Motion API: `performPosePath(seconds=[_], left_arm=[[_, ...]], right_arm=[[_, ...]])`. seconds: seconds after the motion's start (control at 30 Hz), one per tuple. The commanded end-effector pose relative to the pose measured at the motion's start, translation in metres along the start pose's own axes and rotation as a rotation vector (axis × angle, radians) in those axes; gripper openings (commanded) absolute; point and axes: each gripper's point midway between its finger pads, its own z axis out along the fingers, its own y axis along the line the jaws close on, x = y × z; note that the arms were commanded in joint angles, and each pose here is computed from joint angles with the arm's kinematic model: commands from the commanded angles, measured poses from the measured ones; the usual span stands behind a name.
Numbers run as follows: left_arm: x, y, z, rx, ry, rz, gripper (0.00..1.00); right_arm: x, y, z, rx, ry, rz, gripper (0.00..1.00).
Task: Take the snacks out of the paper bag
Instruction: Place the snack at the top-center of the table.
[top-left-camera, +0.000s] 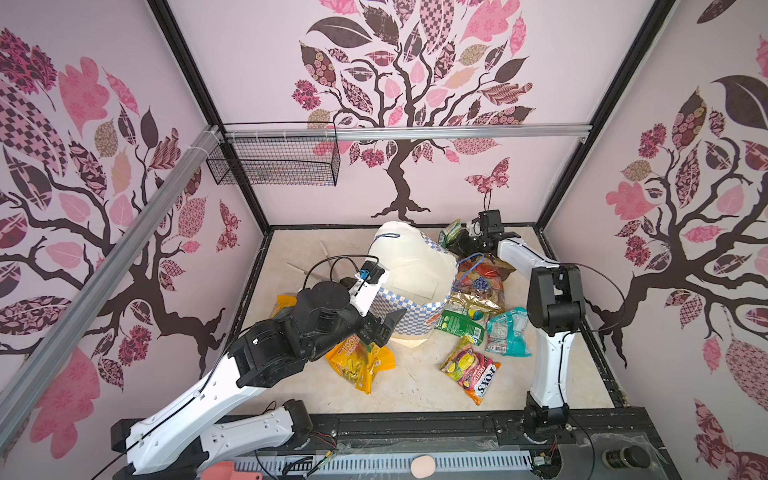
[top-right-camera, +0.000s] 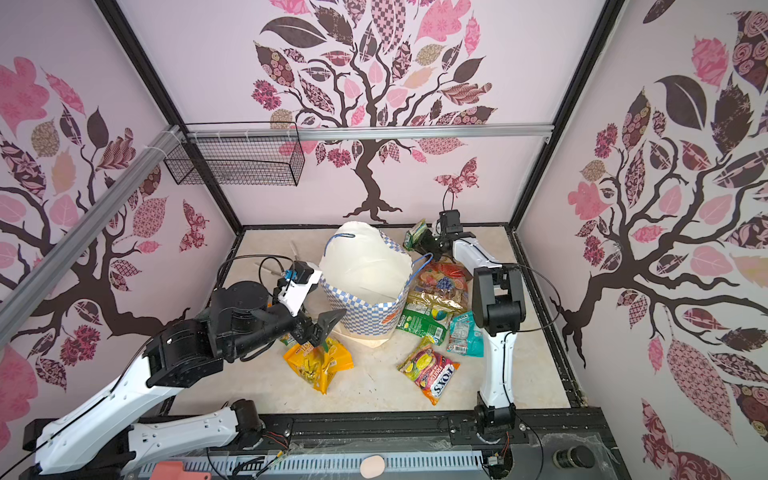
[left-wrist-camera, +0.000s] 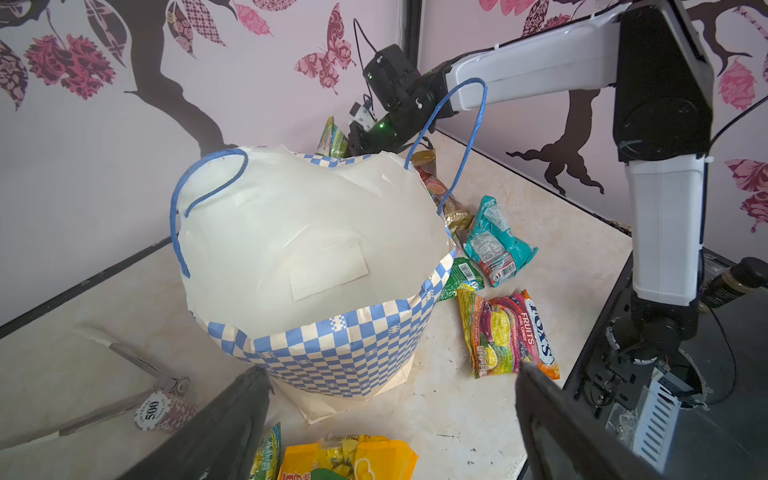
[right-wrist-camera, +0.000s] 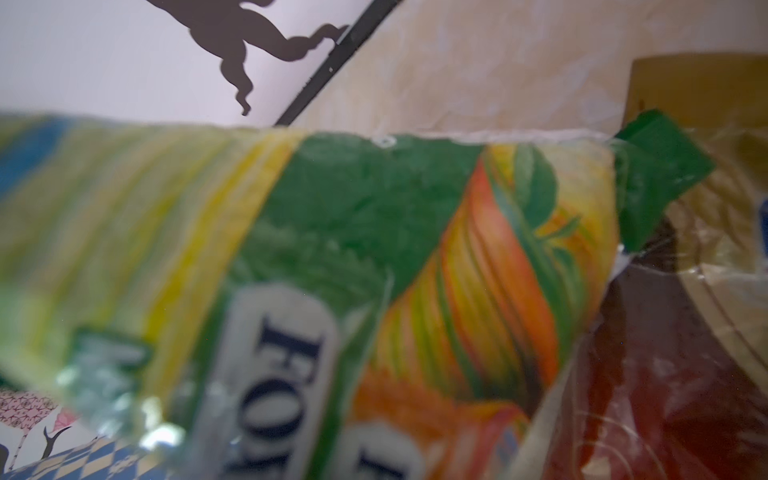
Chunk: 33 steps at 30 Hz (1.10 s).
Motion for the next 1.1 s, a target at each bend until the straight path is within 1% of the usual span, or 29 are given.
performPosePath(seconds=[0.0, 0.1, 0.17, 0.33, 0.43, 0.5, 0.53, 0.73, 0.87, 0.97, 1.07], left_arm=[[0.002, 0.003, 0.001, -0.013, 0.001, -0.013, 0.94], [0.005, 0.004, 0.003, -0.021, 0.01, -0.01, 0.94], [0.007, 0.005, 0.004, -0.028, 0.015, -0.009, 0.94], [0.007, 0.01, 0.002, -0.056, 0.012, 0.001, 0.94], [0.004, 0.014, 0.001, -0.076, 0.005, 0.006, 0.94], [0.001, 0.016, 0.0, -0.089, -0.008, 0.008, 0.94], [0.001, 0.017, 0.0, -0.094, -0.01, 0.008, 0.94], [-0.005, 0.024, -0.005, -0.133, -0.05, 0.007, 0.94], [-0.01, 0.035, -0.01, -0.191, -0.086, 0.011, 0.94], [-0.014, 0.047, -0.017, -0.258, -0.122, 0.019, 0.94], [-0.017, 0.062, -0.027, -0.341, -0.166, 0.026, 0.94]], right_arm=[[0.011, -0.013, 0.027, -0.016, 0.05, -0.006, 0.06], [0.02, -0.027, 0.037, 0.005, 0.078, 0.003, 0.11], [0.022, -0.032, 0.038, 0.019, 0.082, 0.007, 0.19], [0.017, -0.024, 0.025, 0.03, 0.047, -0.02, 0.29], [0.008, -0.006, 0.006, 0.022, -0.001, -0.058, 0.44], [0.0, 0.006, -0.012, 0.028, -0.053, -0.086, 0.55], [-0.003, 0.011, -0.02, 0.03, -0.078, -0.098, 0.59], [-0.02, 0.052, -0.083, 0.017, -0.231, -0.194, 0.66], [-0.02, 0.077, -0.135, -0.029, -0.344, -0.225, 0.75], [-0.015, 0.082, -0.173, -0.03, -0.464, -0.259, 0.81], [-0.005, 0.074, -0.208, 0.003, -0.594, -0.297, 0.88]])
